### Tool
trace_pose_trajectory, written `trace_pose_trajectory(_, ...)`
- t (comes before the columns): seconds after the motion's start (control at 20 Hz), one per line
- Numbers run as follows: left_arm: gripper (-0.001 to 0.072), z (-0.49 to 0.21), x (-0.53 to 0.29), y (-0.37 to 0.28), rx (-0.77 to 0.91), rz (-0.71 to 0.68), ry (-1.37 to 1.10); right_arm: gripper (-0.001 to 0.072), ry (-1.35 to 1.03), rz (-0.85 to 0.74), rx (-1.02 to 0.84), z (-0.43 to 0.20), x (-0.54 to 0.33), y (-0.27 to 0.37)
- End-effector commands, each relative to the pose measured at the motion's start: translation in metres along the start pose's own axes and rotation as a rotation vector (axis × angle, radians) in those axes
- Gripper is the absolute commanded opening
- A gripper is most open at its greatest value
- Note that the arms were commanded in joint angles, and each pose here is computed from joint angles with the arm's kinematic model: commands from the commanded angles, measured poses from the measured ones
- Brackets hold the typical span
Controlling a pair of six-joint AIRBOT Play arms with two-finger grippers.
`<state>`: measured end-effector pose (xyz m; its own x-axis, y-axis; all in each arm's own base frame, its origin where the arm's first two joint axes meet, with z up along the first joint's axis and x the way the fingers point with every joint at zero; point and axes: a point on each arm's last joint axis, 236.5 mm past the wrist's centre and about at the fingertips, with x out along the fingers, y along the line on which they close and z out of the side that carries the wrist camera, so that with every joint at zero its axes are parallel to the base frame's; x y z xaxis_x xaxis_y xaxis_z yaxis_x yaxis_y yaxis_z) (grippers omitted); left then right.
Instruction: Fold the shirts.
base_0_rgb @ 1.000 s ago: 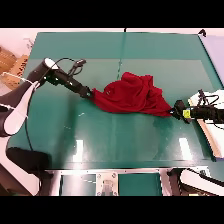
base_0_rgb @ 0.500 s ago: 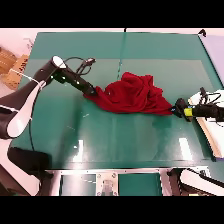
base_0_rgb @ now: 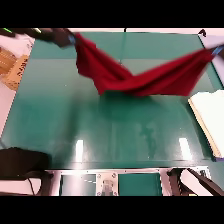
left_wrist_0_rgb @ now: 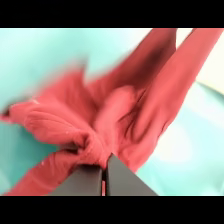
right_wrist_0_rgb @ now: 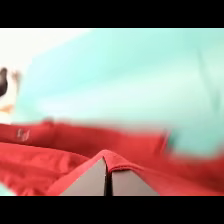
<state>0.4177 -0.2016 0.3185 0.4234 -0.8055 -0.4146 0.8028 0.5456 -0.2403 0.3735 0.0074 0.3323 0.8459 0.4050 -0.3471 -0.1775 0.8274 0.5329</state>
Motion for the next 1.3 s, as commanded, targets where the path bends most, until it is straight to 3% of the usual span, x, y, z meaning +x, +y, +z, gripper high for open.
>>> trace_pose_trajectory(0.0,0.0022,0.080,-0.107,-0.072,0.121,0.124,-0.294,0.0012,-0.270,0.060,-0.235,0.067,-0.095,0.119)
trace_pose_trajectory(0.15,0.0022,0.110,-0.194,-0.135,0.243,0.296,-0.493,0.0012,-0.478,0.008,-0.357,0.091,-0.162,0.173)
trace_pose_trajectory(0.3,0.0022,0.117,-0.252,-0.176,0.366,0.495,-0.607,0.0013,-0.575,-0.092,-0.390,0.089,-0.198,0.179)
trace_pose_trajectory(0.45,0.0022,0.109,-0.266,-0.173,0.331,0.589,-0.599,0.0013,-0.559,-0.128,-0.371,0.081,-0.196,0.167)
trace_pose_trajectory(0.7,0.0023,0.060,-0.207,-0.086,0.115,0.533,-0.396,0.0013,-0.328,-0.101,-0.198,0.052,-0.116,0.096)
trace_pose_trajectory(1.05,0.0023,-0.081,-0.026,0.093,-0.341,0.322,-0.082,0.0012,-0.009,-0.135,0.214,-0.067,0.055,-0.107)
trace_pose_trajectory(1.25,0.0023,-0.184,0.083,0.176,-0.585,0.313,0.065,0.0013,0.138,-0.183,0.393,-0.140,0.131,-0.208)
